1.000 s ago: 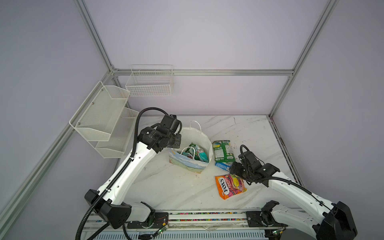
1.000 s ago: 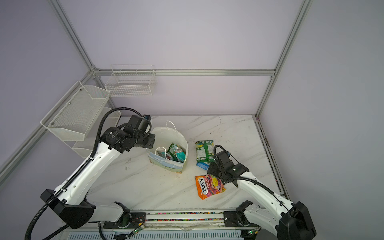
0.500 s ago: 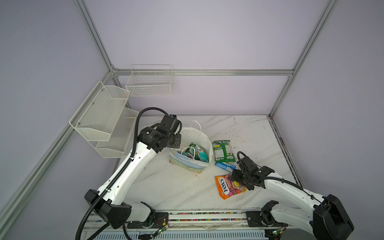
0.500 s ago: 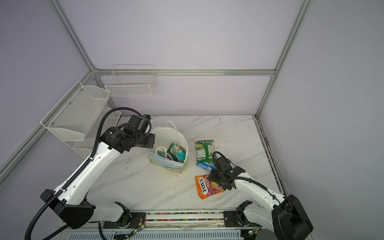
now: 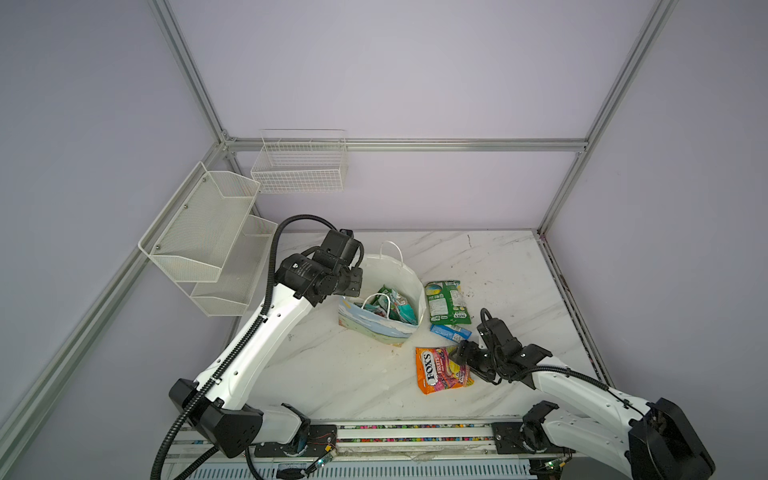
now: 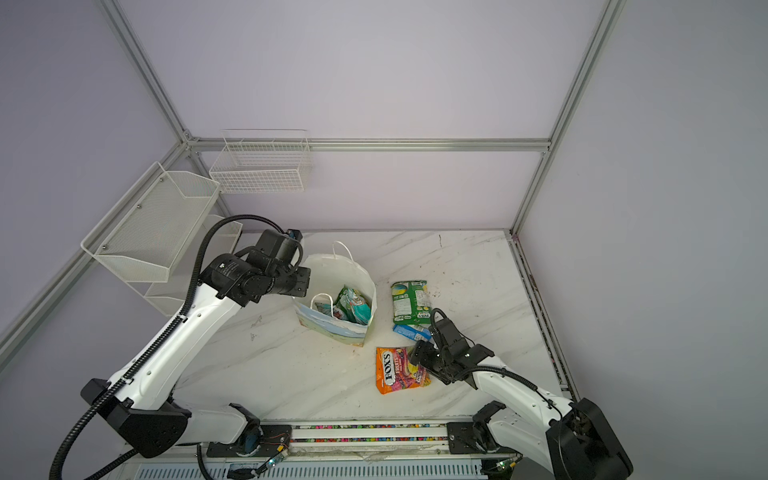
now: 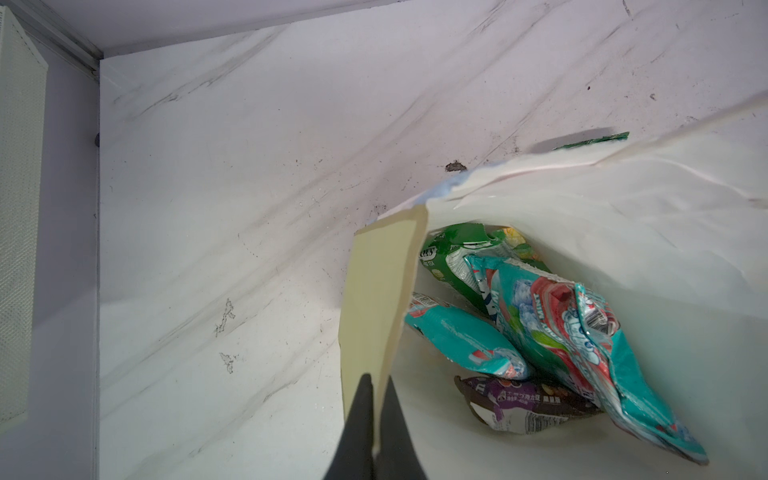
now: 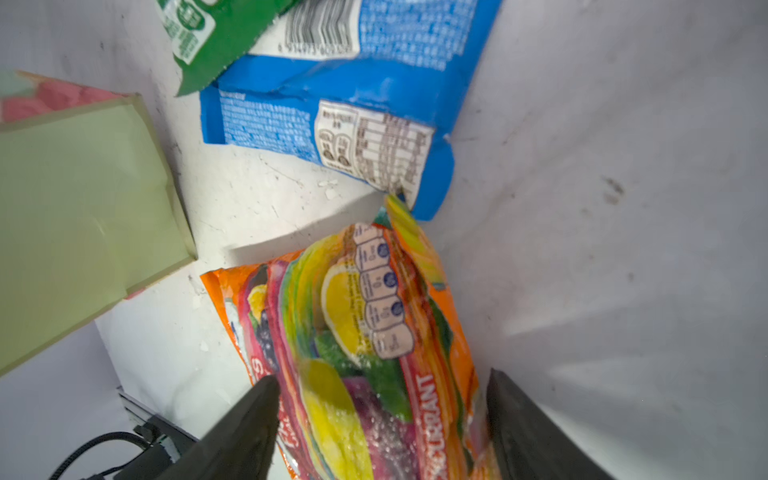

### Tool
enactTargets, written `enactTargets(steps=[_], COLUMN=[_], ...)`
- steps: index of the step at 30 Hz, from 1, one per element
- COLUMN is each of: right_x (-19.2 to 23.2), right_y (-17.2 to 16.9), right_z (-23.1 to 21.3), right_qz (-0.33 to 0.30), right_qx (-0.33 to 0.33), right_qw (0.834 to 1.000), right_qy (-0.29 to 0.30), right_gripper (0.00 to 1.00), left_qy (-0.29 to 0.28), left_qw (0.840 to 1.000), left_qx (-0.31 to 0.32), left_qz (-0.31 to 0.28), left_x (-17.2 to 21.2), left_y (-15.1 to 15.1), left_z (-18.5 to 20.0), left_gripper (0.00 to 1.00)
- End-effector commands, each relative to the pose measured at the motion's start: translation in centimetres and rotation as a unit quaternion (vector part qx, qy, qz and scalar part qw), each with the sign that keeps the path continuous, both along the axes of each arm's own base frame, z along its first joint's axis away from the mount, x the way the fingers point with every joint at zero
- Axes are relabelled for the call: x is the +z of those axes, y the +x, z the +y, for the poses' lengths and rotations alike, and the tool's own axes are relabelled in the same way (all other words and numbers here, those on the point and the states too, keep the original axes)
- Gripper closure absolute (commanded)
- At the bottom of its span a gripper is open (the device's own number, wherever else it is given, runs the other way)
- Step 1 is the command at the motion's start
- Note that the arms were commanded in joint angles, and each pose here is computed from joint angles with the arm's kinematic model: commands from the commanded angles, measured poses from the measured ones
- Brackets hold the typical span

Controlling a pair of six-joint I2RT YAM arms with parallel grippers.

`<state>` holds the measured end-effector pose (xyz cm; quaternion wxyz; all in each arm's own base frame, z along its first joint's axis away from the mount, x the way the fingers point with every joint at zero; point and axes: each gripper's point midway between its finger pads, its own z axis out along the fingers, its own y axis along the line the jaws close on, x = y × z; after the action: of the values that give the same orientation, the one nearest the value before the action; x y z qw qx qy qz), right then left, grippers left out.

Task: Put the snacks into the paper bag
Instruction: 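Move the open right gripper down over the orange Fruits packet, then close the right gripper on the orange Fruits packet's top edge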

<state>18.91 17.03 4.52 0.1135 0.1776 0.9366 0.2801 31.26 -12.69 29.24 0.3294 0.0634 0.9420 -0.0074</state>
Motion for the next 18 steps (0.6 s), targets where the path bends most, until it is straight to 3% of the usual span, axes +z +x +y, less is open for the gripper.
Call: enactTargets(steps=[1, 9, 18], right_x=[-0.7, -2.1, -2.3], right_y=[-0.1, -0.1, 0.0], right_z=[0.3, -0.5, -0.8], right_qz=[0.007, 0.01, 0.004], right_qx=[-0.012, -0.021, -0.023], right_qw=[1.0, 1.0, 1.0], right_qy=[0.017, -0.007, -0.015], right_gripper=[0.31, 0.41, 0.77], left_qy=[-0.021, -0.02, -0.02], left_qw=[0.999, 0.999, 0.999], left_qx=[-0.003, -0.002, -0.001], left_qz=[-0.033, -0.034, -0.033], left_x=[2.1, 2.1, 2.1], left_y=[0.1, 0.0, 0.0], left_z=[-0.2, -0.1, -0.1], left_gripper=[1.0, 1.0, 1.0])
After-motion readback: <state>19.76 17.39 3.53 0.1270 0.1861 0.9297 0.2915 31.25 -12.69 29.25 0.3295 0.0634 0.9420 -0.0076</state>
